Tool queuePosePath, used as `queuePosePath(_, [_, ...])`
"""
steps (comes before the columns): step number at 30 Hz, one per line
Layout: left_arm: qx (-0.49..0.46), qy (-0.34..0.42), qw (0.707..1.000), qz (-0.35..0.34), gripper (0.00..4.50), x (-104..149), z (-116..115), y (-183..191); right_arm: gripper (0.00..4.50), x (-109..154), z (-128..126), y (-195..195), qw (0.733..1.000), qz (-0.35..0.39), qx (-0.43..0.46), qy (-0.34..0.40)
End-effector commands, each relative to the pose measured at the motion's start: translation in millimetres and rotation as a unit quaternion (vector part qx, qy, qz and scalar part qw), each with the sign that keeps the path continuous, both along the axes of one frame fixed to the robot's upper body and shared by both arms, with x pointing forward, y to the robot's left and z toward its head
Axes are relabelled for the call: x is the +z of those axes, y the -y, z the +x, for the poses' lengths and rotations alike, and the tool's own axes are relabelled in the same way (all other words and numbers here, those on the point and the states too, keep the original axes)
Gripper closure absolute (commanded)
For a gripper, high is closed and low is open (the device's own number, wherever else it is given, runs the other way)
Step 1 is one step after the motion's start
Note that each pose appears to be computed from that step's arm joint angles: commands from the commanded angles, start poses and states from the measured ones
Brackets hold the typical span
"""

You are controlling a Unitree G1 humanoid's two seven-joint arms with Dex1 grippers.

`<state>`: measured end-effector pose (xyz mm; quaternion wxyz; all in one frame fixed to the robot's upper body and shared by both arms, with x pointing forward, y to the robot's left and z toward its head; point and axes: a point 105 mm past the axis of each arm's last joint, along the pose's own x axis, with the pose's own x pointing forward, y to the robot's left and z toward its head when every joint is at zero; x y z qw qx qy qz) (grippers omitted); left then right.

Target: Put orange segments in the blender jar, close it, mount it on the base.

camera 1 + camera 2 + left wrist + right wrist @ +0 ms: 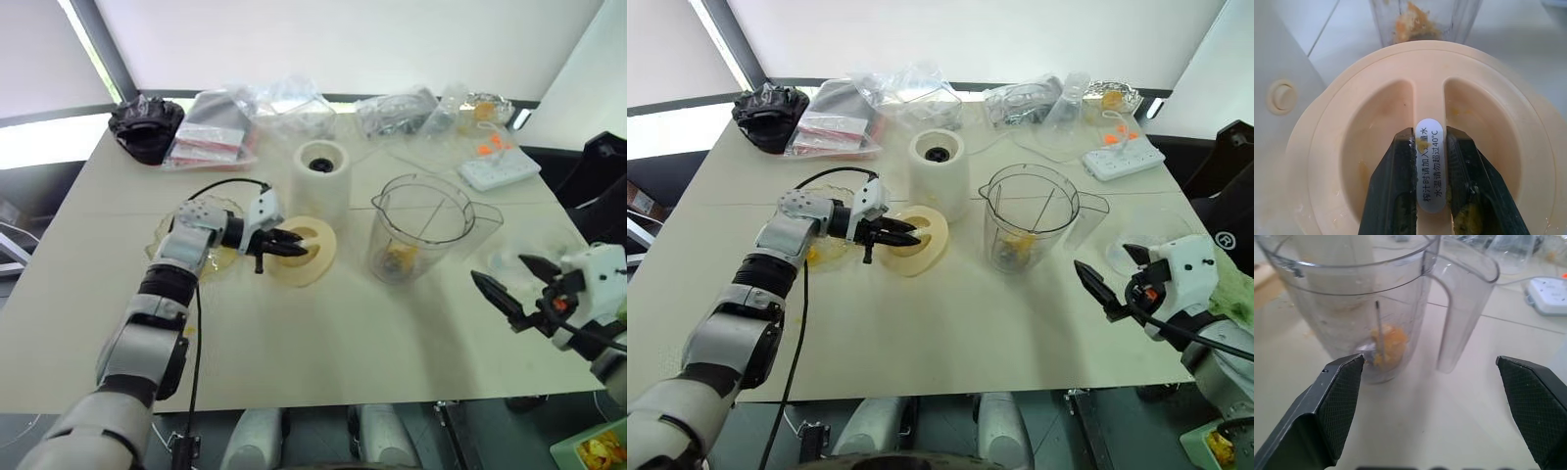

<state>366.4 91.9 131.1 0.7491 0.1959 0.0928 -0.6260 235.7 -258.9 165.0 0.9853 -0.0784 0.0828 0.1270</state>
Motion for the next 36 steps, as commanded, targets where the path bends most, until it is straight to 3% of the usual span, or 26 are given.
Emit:
queuePosePath(1, [0.013,0.029,0.999,-0.031,4.23,23,-1,1,0.0,9,5,2,0.999,-0.016,-0.007,0.028])
queuePosePath(18, [0.048,0.054,0.997,-0.031,4.23,35,-16,-9,0.0,-14,53,2,0.997,0.007,-0.053,0.055])
queuePosePath(36, [0.058,0.069,0.996,-0.027,4.23,36,-19,-12,0.0,-23,80,9,0.991,0.029,-0.098,0.09])
